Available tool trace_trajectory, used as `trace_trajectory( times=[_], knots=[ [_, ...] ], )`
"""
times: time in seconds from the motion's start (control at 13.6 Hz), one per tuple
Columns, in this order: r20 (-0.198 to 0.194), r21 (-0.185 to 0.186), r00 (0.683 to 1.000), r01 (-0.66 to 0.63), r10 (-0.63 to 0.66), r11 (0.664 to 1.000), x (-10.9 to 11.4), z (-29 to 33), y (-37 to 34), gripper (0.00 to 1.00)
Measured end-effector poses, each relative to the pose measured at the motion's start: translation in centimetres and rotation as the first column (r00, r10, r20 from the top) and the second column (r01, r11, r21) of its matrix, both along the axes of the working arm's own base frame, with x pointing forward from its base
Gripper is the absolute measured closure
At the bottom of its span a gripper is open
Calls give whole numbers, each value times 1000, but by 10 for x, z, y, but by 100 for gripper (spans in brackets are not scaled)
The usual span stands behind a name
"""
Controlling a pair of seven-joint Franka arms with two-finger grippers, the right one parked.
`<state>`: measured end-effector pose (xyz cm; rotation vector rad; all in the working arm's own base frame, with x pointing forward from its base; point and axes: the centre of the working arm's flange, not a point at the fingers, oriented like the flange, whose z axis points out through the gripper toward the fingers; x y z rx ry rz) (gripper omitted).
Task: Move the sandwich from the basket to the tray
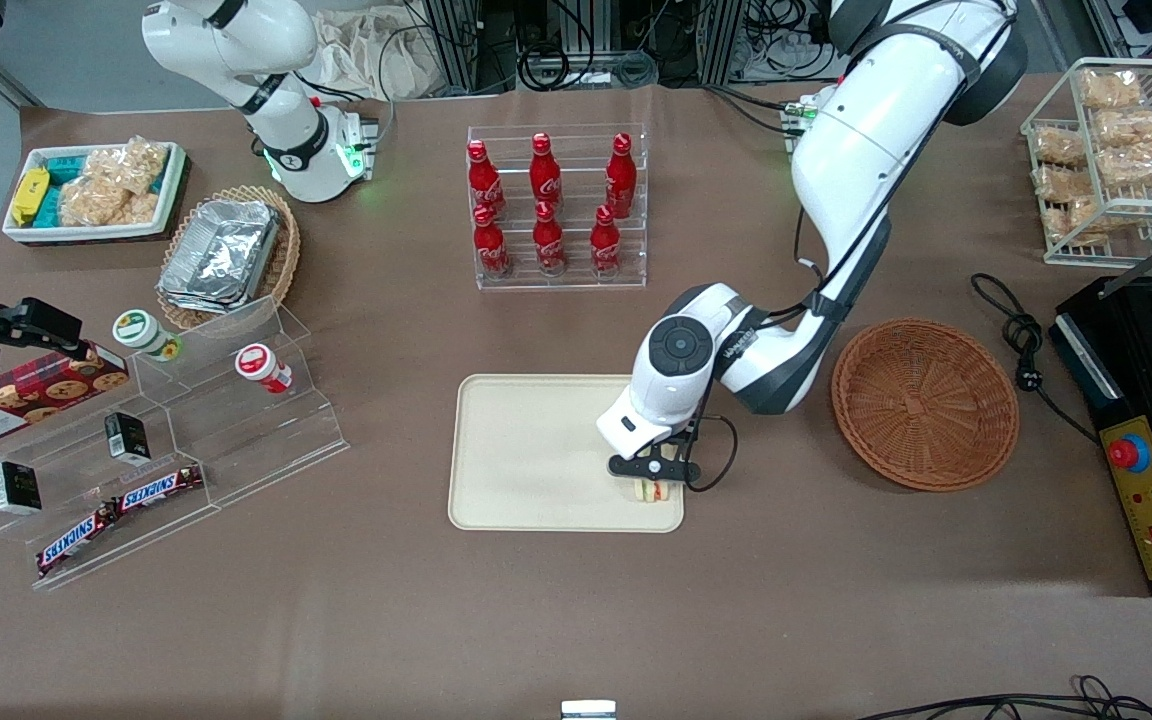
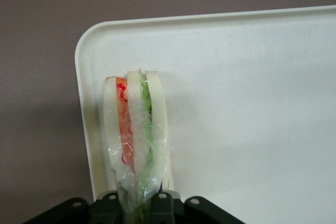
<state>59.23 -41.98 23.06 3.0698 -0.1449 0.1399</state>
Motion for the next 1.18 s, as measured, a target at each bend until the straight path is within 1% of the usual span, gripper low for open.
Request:
trace_trajectory(
  times=[0.15, 0.22, 0.29, 0.37, 0.52, 0.59, 0.66, 0.81, 0.96, 1.03, 1.11, 1.18],
  knots=[
    [3, -3, 999, -33, 33, 999, 3, 5, 0, 58],
    [-6, 9, 999, -42, 42, 999, 4, 7, 1, 47],
    [-20, 31, 999, -48, 48, 998, 5, 12, 3, 35],
    [-32, 54, 998, -54, 56, 997, 7, 22, 6, 26],
    [-36, 94, 997, -66, 70, 993, 8, 60, 11, 4],
    [-33, 115, 996, -73, 77, 991, 6, 85, 15, 0],
    [-29, 139, 996, -82, 86, 987, 4, 114, 21, 0],
    [-19, 201, 994, -101, 107, 974, -4, 174, 42, 0],
    [1, 249, 997, -71, 73, 966, -2, 228, 80, 0],
    [-10, 267, 999, -28, 32, 963, 0, 249, 100, 1],
    [-35, 270, 999, 17, -8, 963, 1, 267, 123, 1],
    [-60, 264, 997, 54, -40, 963, 2, 284, 148, 0]
  ],
)
